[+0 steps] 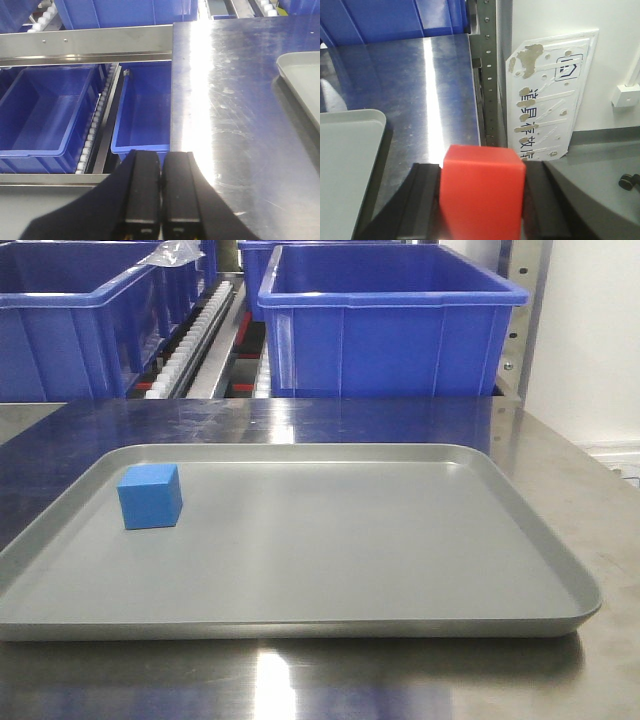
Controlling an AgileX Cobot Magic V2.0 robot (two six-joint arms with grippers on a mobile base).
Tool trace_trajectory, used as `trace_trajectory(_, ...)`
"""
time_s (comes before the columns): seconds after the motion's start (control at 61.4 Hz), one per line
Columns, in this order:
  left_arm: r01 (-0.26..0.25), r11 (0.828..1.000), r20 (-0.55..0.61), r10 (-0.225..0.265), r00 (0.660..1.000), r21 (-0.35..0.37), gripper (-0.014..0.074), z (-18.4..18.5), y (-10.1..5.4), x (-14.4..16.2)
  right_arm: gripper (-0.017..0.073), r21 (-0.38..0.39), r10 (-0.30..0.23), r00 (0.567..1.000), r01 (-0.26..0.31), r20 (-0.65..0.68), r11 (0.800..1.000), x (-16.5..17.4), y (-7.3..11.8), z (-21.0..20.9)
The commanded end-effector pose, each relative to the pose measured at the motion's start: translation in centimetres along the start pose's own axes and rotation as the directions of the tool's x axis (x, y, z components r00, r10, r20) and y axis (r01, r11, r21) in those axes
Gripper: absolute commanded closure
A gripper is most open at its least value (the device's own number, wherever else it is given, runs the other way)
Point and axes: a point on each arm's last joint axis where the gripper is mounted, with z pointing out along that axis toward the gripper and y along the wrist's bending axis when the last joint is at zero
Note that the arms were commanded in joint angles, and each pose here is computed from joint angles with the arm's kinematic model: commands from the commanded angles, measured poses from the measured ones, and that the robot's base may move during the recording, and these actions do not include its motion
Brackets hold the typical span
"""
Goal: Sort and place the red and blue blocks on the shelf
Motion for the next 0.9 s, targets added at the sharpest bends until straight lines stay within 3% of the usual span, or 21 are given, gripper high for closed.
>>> trace_trajectory(0.0, -0.004, 1.0, 0.032, 0.004, 0.999, 0.017, 0.0461, 0.33, -0.2, 0.82, 0.0512, -0.034, -0.022, 0.992, 0.026, 0.125, 0.999, -1.71, 0.41, -0.33)
trace_trajectory(0.879, -0.004, 1.0, 0.032, 0.004, 0.999, 0.017, 0.0461, 0.33, -0.2, 0.82, 0.0512, -0.038, -0.021, 0.99, 0.027, 0.137, 0.999, -1.82, 0.45, -0.34)
